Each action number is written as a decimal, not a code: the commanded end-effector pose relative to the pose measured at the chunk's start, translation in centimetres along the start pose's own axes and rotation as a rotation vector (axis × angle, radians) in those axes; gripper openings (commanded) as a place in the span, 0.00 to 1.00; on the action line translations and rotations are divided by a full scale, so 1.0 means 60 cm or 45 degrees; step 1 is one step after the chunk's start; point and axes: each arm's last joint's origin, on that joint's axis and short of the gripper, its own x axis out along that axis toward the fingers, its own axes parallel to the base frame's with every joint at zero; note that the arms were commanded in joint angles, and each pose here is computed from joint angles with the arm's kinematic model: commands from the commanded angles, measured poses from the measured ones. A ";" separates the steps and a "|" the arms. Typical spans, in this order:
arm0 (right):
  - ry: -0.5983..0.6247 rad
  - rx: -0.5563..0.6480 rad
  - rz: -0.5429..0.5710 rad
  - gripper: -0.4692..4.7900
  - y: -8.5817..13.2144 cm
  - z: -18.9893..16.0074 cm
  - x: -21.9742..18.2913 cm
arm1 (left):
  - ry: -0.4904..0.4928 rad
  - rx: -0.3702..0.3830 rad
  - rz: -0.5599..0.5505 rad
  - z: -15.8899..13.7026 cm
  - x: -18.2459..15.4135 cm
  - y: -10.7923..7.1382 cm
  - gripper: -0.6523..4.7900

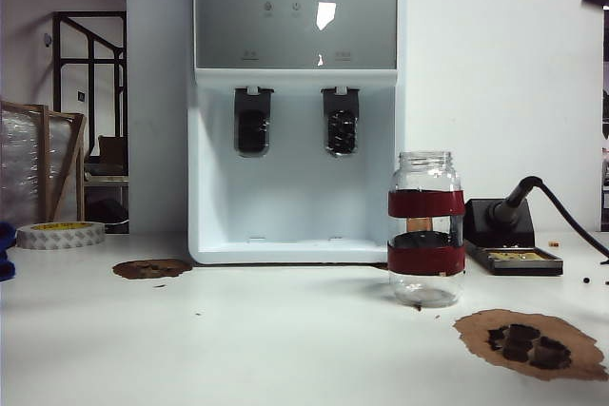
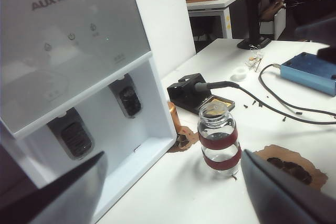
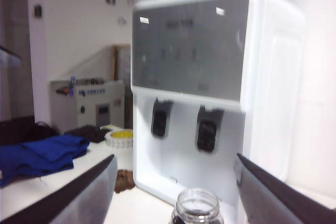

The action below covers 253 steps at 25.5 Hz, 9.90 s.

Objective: Pick up the water bottle with two loops of red belts, then reach the front water dispenser and gently press the gray-black baffle horizontally to get a little water.

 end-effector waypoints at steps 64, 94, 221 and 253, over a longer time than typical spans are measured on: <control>0.498 0.192 0.195 1.00 -0.065 -0.229 0.212 | 0.007 0.019 0.046 0.002 -0.001 0.005 0.86; 0.392 0.162 0.282 0.55 -0.043 -0.188 0.214 | 0.020 0.033 0.076 0.001 -0.001 0.006 0.86; 0.215 0.036 -0.441 0.38 -0.002 -0.202 0.432 | 0.055 0.037 0.087 -0.003 -0.001 0.006 0.86; 0.243 -0.006 -0.435 0.38 0.035 -0.211 0.381 | 0.064 0.038 0.085 -0.004 -0.001 0.006 0.86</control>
